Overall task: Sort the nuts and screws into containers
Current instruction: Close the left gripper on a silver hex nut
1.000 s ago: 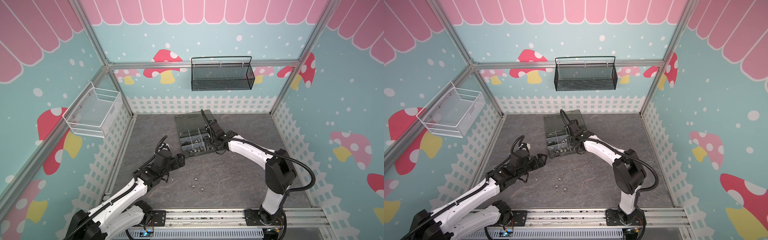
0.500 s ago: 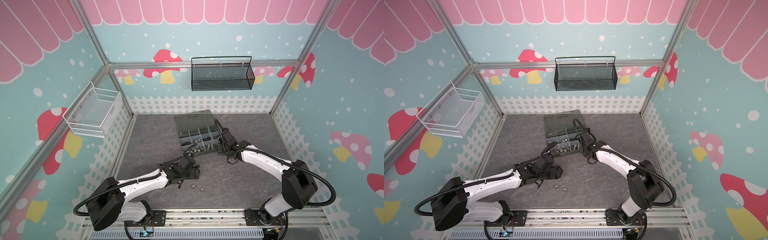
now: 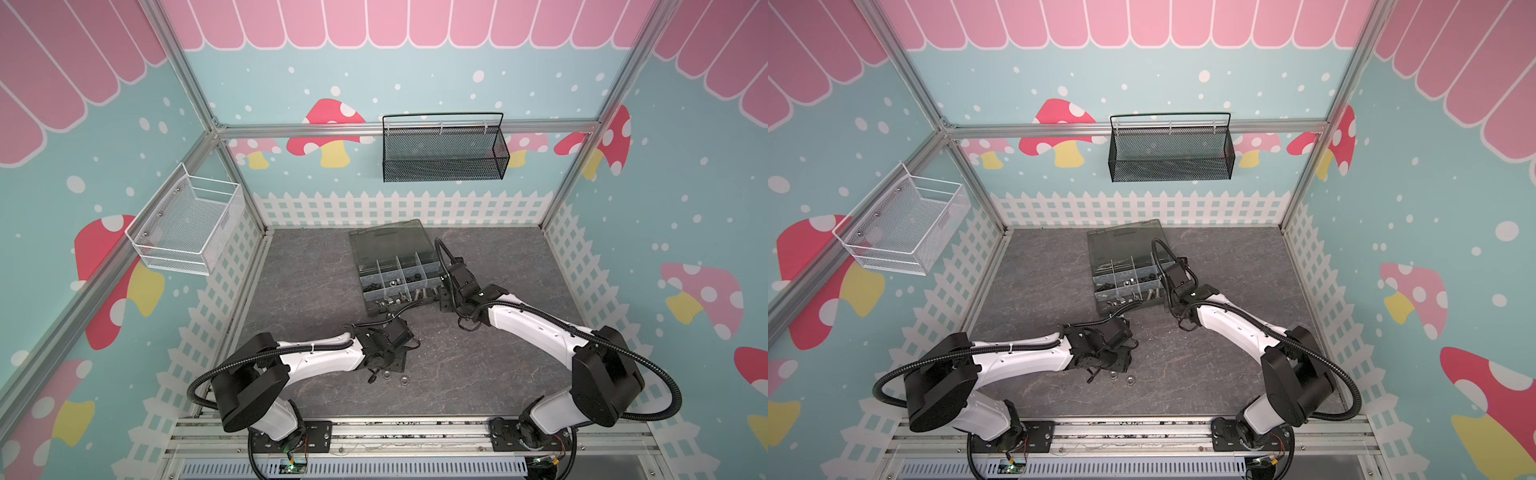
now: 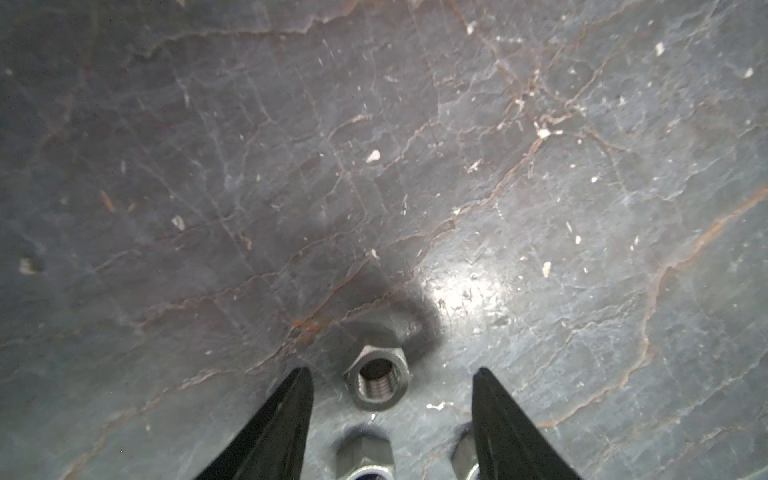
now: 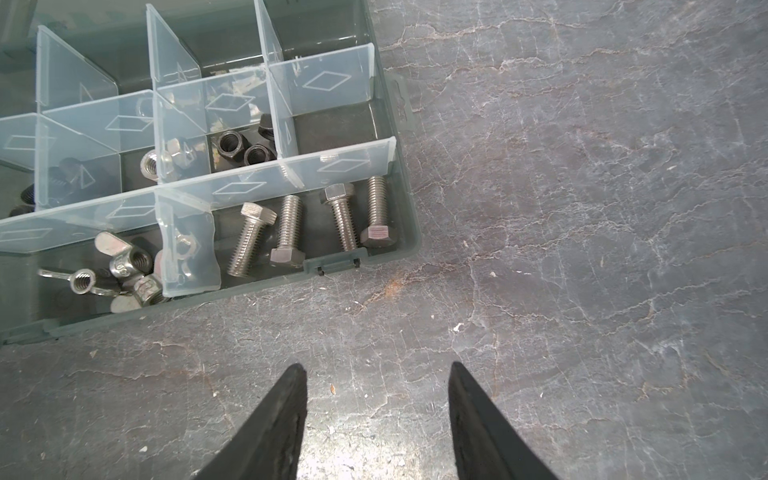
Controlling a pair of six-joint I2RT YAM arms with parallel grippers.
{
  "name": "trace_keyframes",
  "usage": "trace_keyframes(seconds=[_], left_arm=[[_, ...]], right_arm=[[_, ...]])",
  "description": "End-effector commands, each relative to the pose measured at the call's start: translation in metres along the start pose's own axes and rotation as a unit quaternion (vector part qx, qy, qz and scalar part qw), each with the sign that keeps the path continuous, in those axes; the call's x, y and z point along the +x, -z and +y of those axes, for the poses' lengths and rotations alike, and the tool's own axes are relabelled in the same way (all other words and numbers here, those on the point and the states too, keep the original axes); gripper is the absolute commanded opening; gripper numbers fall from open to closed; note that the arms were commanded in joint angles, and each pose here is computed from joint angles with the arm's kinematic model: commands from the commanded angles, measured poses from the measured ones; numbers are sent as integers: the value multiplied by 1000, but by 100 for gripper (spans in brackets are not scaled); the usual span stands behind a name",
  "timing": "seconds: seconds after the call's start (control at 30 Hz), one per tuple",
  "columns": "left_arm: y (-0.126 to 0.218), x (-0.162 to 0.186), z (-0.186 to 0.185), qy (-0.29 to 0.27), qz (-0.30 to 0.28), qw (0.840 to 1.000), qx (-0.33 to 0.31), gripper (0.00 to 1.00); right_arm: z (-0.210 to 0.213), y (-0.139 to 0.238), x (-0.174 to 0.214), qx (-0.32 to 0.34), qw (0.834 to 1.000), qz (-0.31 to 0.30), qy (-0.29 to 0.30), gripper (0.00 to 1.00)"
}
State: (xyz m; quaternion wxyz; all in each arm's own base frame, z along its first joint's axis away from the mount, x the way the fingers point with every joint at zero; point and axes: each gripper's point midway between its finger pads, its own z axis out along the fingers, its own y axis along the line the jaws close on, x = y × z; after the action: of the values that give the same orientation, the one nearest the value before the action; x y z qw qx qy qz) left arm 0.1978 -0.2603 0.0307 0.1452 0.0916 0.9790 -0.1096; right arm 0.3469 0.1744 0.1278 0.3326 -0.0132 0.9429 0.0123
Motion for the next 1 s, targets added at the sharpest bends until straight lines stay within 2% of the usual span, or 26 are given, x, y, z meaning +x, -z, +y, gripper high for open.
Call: trace_keyframes(seconds=[0.0, 0.17, 0.43, 0.57, 0.97], left_arm=[[0, -1, 4, -8, 7, 1000, -28, 57], [-4, 2, 9, -16, 24, 998, -51, 49], [-8, 5, 18, -30, 43, 995, -84, 41], [-8, 10, 26, -35, 56, 992, -107, 41], [-17, 11, 26, -49, 67, 990, -116, 41]], right_arm=[[-5, 0, -1, 7, 1000, -5, -14, 57], [-5, -1, 1, 8, 1000, -2, -13, 57], [-3, -5, 3, 5, 1000, 4, -11, 57], [-2, -6, 3, 2, 1000, 6, -10, 57], [2, -11, 8, -4, 1000, 15, -10, 56]])
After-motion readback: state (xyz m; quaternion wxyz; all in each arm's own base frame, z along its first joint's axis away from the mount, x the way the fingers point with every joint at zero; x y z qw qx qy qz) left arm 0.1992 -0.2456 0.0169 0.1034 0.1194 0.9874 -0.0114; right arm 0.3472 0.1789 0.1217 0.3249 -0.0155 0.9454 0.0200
